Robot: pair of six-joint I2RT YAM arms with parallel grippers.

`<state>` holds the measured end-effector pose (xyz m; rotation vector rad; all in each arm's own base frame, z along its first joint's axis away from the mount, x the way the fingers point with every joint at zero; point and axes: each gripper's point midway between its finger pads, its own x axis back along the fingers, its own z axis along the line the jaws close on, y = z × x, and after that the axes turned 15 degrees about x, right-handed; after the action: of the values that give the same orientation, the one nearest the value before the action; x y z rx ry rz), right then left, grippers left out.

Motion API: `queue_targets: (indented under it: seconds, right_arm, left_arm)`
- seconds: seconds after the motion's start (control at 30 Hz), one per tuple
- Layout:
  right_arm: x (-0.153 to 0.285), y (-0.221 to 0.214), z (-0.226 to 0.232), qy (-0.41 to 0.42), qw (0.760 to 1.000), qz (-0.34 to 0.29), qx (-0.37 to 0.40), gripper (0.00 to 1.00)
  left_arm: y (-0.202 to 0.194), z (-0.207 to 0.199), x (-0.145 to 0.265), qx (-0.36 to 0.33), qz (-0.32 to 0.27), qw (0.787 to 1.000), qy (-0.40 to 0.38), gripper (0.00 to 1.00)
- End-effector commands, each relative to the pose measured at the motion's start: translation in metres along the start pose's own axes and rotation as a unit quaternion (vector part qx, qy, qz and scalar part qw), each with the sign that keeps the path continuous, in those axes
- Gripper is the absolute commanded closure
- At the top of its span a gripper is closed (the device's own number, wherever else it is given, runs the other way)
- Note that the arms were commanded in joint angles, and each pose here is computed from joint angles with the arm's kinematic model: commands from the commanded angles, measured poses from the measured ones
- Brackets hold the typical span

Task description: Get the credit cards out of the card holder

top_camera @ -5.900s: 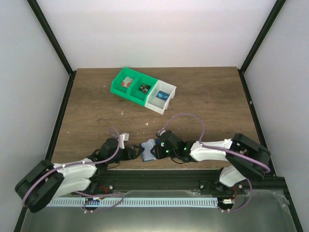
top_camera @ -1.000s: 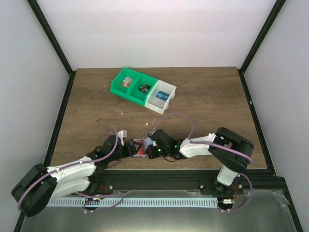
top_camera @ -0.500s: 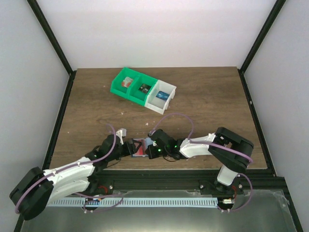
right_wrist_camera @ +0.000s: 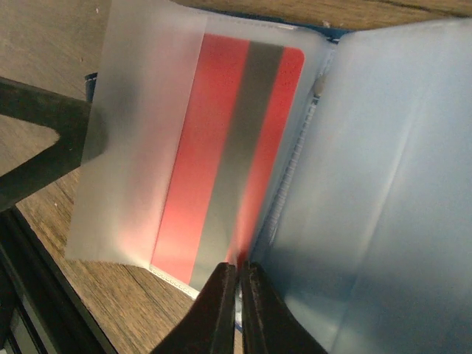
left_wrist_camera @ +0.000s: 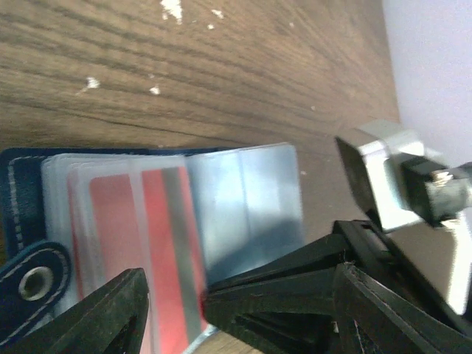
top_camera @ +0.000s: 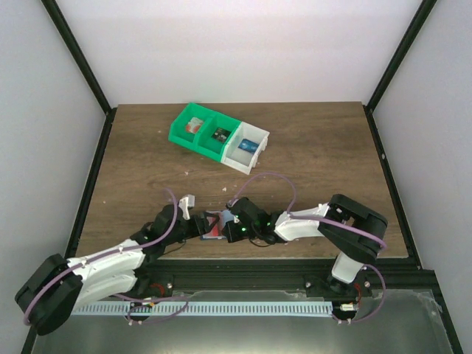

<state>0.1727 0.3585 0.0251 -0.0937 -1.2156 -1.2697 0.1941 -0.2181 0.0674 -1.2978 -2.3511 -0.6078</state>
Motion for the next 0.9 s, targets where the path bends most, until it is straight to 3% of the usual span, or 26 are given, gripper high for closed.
queue_targets:
  seconds: [0.0, 0.43, 0.87]
  right_arm:
    - [0.000, -0.019, -0.012, -0.020, 1.000, 0.019, -0.005, 0.92]
    - [0.024, 0.003, -0.001, -0.007, 0.999, -0.045, 0.008, 0.84]
    - [0.038, 0.009, -0.001, -0.013, 0.998, -0.067, 0.007, 0.84]
  left_arm:
    - [-0.003, -0.018, 0.003, 0.004, 0.008, 0.999, -0.046, 0.29]
    - [-0.007, -0.013, -0.009, 0.004, 0.026, 0.999, -0.029, 0.30]
    - [-0.006, 0.008, -0.010, 0.013, 0.018, 0.999, 0.026, 0.46]
